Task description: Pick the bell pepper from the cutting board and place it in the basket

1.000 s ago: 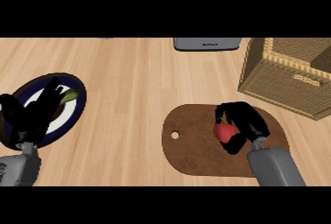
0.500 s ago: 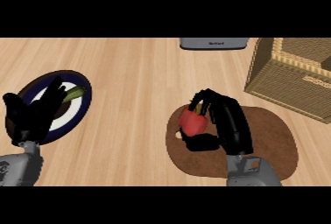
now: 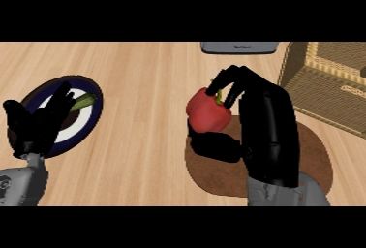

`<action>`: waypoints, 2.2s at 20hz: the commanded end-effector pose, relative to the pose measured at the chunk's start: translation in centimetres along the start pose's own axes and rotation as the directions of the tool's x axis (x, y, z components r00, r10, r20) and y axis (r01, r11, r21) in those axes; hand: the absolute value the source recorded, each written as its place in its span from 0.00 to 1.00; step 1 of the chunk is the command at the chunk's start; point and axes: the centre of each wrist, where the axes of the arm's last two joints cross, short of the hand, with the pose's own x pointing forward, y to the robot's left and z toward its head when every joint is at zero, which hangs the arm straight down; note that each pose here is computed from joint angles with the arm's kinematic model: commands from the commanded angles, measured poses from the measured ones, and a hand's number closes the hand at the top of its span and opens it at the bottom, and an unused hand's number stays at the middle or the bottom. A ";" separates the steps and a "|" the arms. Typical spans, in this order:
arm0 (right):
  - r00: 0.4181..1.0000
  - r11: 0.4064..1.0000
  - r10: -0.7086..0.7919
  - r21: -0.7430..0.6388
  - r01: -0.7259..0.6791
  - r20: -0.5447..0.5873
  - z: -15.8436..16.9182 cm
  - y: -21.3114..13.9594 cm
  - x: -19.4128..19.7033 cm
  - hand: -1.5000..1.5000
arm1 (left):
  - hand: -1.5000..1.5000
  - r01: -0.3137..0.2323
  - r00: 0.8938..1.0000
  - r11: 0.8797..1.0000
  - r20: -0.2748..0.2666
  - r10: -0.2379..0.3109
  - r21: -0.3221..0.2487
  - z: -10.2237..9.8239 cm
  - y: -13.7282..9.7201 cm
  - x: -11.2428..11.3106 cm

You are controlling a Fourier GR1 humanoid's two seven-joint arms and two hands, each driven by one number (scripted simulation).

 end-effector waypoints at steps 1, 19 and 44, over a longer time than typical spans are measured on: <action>0.999 0.997 0.013 -0.077 -0.016 -0.044 -2.2 -1.9 3.7 1.00 | 0.50 0.006 1.000 1.000 0.012 -0.006 0.014 0.4 0.1 0.1; 0.956 0.928 0.150 -0.297 -0.224 -0.253 -15.0 -9.4 -2.7 1.00 | 0.50 -0.003 1.000 1.000 0.002 0.003 -0.006 0.8 -2.3 -0.4; 0.925 0.884 0.100 -0.394 -0.251 -0.365 -17.7 -12.4 -22.4 0.00 | 0.50 -0.002 1.000 1.000 -0.001 0.002 0.005 0.0 -1.2 0.7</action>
